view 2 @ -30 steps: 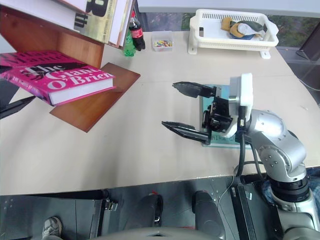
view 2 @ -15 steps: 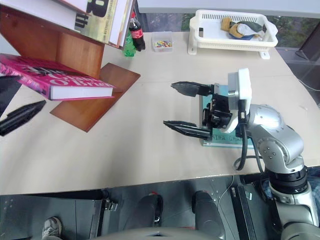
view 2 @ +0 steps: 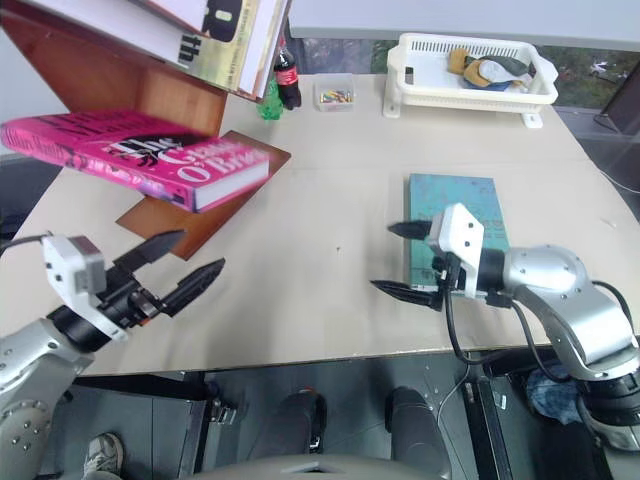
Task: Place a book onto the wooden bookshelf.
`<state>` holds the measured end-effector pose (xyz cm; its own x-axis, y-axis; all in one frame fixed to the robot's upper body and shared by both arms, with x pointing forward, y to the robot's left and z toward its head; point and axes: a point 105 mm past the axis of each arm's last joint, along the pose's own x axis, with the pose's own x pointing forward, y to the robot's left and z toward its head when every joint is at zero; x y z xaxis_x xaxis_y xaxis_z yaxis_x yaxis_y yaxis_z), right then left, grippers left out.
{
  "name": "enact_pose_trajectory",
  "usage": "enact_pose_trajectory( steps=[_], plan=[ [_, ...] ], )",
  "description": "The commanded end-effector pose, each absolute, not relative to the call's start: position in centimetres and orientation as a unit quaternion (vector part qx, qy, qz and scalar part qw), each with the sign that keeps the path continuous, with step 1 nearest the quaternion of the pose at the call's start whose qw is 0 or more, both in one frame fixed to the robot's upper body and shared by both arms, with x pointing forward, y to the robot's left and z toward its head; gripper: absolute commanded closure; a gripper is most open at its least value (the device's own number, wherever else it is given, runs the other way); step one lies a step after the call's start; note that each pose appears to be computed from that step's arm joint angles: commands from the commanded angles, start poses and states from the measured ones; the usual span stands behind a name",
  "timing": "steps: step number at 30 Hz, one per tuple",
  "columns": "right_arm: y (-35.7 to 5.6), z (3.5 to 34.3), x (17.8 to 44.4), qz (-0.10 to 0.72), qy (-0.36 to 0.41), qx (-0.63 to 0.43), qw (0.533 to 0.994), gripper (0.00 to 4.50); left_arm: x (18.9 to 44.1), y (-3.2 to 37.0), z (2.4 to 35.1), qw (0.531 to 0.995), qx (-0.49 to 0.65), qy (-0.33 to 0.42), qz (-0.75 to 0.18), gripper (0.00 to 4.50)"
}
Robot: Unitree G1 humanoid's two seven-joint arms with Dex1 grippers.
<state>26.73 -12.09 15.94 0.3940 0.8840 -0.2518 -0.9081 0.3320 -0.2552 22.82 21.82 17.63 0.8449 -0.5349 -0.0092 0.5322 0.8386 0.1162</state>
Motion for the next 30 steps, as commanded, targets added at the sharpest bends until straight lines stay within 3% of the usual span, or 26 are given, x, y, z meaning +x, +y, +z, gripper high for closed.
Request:
enact_pose_trajectory(
  steps=[1, 7, 13, 24, 30],
  plan=[
    [-12.7, 17.4, 26.8, 0.539, 0.000, -0.196, 0.819, 0.00, 22.8, 22.5, 18.3, 0.962, 0.075, -0.033, -0.260, 0.04],
    [-12.5, 17.5, 27.3, 0.525, -0.019, -0.186, 0.830, 0.00, 23.2, 20.6, 18.6, 0.952, 0.053, -0.053, -0.297, 0.04],
    [-12.6, 17.7, 27.3, 0.522, -0.026, -0.184, 0.833, 0.00, 28.1, 20.7, 21.1, 0.969, -0.030, -0.137, -0.206, 0.04],
    [-12.5, 18.3, 26.5, 0.525, -0.029, -0.180, 0.831, 0.00, 28.0, 24.6, 24.9, 0.969, -0.088, -0.180, -0.143, 0.04],
    [-12.2, 18.3, 26.5, 0.532, -0.029, -0.174, 0.828, 0.00, 28.1, 25.9, 25.4, 0.969, -0.133, -0.158, -0.133, 0.04]
  ],
)
